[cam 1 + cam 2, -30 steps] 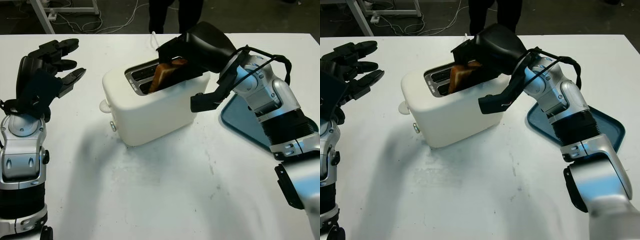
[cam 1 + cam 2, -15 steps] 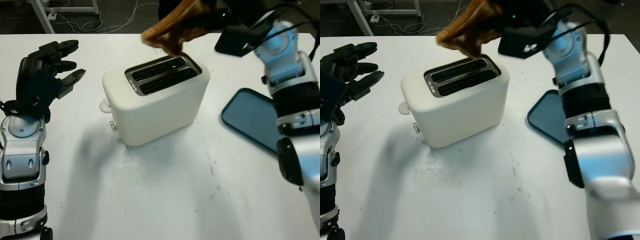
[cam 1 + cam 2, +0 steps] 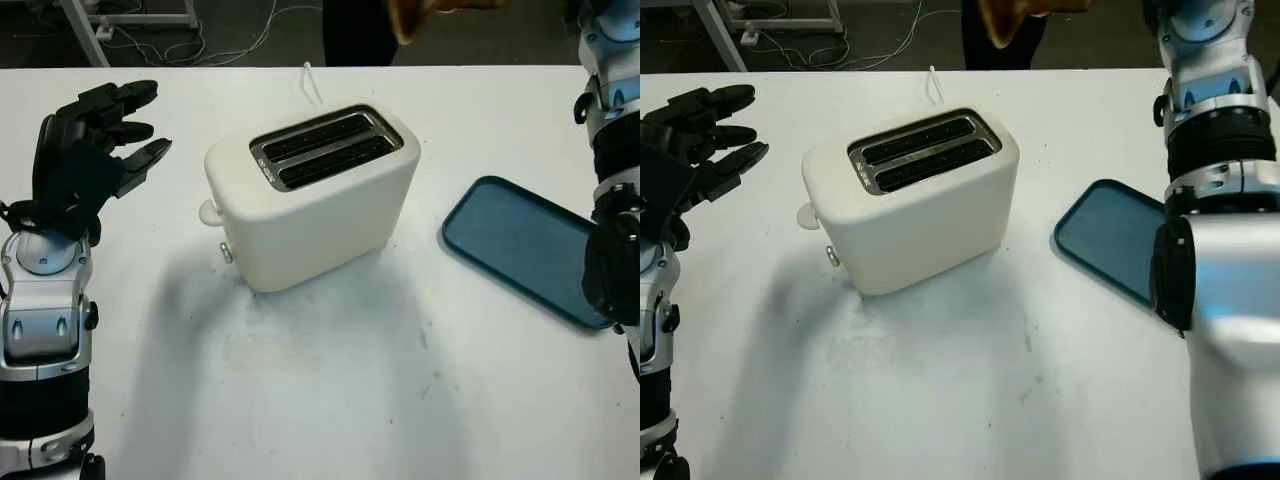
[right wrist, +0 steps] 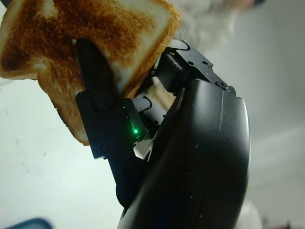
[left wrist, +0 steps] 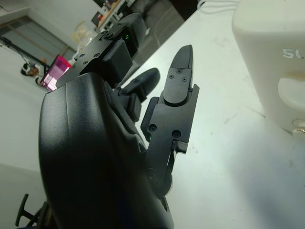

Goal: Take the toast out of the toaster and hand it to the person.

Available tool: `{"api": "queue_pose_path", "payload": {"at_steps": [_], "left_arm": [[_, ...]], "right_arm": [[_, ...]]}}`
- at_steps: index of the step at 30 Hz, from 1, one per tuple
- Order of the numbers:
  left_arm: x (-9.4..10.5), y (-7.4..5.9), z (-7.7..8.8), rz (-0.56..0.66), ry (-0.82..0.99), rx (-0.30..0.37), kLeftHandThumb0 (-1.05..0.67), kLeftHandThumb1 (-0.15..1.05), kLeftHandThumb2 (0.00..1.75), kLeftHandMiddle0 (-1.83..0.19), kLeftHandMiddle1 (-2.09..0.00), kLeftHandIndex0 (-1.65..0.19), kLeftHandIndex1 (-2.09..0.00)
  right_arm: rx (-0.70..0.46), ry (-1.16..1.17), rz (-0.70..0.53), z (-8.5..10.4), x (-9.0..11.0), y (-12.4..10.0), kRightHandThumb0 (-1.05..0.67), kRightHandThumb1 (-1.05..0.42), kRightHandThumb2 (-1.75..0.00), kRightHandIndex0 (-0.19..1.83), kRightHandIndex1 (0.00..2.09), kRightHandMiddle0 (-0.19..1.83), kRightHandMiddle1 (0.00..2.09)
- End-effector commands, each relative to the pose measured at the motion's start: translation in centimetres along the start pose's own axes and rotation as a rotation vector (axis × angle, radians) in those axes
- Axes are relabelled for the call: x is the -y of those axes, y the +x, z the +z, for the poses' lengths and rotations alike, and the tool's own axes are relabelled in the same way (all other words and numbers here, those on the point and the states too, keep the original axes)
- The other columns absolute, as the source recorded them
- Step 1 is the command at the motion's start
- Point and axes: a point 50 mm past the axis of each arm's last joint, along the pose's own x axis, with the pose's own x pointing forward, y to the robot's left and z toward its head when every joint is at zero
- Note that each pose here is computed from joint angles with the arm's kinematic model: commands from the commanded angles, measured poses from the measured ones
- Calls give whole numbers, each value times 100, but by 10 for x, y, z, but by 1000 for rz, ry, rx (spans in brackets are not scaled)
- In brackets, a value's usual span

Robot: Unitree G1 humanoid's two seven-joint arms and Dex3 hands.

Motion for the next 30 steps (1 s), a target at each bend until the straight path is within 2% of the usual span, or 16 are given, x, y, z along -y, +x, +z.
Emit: {"api": "queue_pose_path", "payload": {"at_steps": [1,2,6,10,13,16,17,20,23,24,25,26,27,28,29,30], "left_arm": [[-1,0,1,-3,4,7,-17,92,8,-38,-82,-65,-9],[-1,0,0,-3,7,7,-17,92,8,-38,-82,-66,-9],[-1,0,0,-5,11,9,-18,92,8,-38,-83,-65,-9],[-1,0,-1,-5,-5,10,-18,92,8,-37,-83,-65,-9],[-1,-1,-1,-1,3,9,-17,92,7,-36,-84,-65,-9],[-1,-1,-1,-2,4,8,-17,92,8,-36,-85,-65,-9],[-1,-1,-2,-3,5,10,-16,92,8,-35,-85,-64,-9],[-1,-1,-2,-6,0,15,-16,92,8,-35,-86,-65,-9],[-1,-1,-3,-7,-2,13,-16,92,9,-35,-86,-64,-9],[-1,-2,-3,-6,-1,12,-16,92,9,-34,-87,-64,-9],[-1,-2,-3,-5,-2,12,-16,92,9,-34,-87,-64,-9],[-2,-2,-3,-4,-1,11,-16,92,8,-34,-87,-64,-9],[-2,-2,-3,-4,6,11,-16,92,8,-34,-87,-64,-9],[-2,-3,-4,-4,11,12,-16,92,8,-34,-87,-64,-9],[-2,-3,-4,-2,12,11,-16,92,8,-34,-87,-64,-9],[-3,-3,-4,-1,11,11,-15,92,8,-34,-86,-63,-9]], "right_arm": [[-55,-12,-18,-8,-7,0,-27,-92,-16,105,175,78,175],[-76,-7,-18,-15,-11,-2,-25,-92,-15,103,175,76,175],[-159,9,-29,-36,-26,-8,-11,-92,-24,81,175,44,175],[-219,105,-24,-50,-37,-13,-13,-92,-27,69,175,36,175],[-237,101,-30,-58,-42,-16,-13,-92,-25,66,175,36,162],[-285,107,-45,-66,-47,-20,-13,-92,-25,68,175,30,171],[-299,124,-49,-67,-49,-21,-12,-92,-23,67,175,24,156],[-315,177,-38,-70,-54,-22,-13,-92,-21,69,175,32,105],[-318,192,-29,-73,-58,-24,-10,-92,-24,69,175,56,57],[-318,194,-27,-73,-58,-24,-9,-92,-26,68,175,69,46],[-322,198,-26,-74,-59,-24,-9,-92,-26,68,175,72,42],[-326,194,-26,-74,-59,-25,-8,-92,-27,68,175,72,45],[-327,194,-25,-75,-59,-25,-6,-92,-30,68,175,58,89],[-337,195,-29,-75,-59,-25,-5,-92,-31,69,175,50,112],[-350,205,-38,-76,-59,-25,-6,-92,-30,69,175,43,115],[-371,211,-48,-76,-59,-25,-8,-92,-29,70,175,38,96]]}}
